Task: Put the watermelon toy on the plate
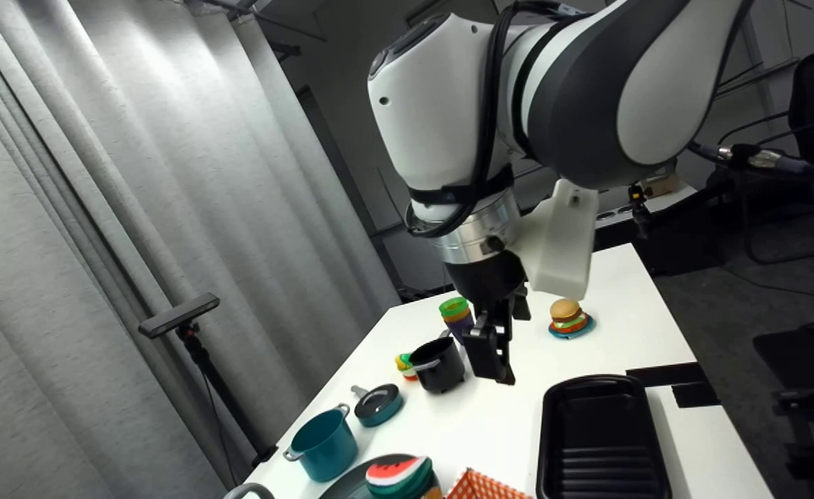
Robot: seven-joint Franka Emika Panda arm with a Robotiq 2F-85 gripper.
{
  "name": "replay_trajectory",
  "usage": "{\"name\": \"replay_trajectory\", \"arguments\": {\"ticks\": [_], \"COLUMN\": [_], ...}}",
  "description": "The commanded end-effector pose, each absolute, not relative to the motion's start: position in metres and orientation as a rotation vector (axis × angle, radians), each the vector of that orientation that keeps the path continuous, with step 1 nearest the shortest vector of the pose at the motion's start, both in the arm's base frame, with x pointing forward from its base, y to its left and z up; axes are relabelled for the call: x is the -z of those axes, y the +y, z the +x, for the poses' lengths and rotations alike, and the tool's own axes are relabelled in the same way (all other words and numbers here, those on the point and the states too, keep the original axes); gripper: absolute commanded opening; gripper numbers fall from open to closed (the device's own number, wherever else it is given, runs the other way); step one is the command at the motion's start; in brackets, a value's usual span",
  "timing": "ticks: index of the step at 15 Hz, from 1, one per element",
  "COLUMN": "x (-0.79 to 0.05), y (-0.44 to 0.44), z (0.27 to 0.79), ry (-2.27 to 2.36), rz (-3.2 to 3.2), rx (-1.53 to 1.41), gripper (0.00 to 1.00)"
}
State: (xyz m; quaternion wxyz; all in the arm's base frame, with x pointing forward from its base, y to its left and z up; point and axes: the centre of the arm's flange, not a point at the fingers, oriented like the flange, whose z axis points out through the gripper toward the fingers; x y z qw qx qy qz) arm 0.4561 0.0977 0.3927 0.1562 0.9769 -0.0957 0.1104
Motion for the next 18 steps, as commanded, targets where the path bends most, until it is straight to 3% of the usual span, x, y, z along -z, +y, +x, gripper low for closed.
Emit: {"name": "replay_trajectory", "arguments": {"ticks": [1, 18], "x": [-0.404, -0.394], "y": [0.085, 0.085], "z": [0.425, 0.426], "ry": [-0.266, -0.246], "rz": [2.800, 2.764], "rx": [-0.280, -0.273], "gripper": [1.00, 1.00]}}
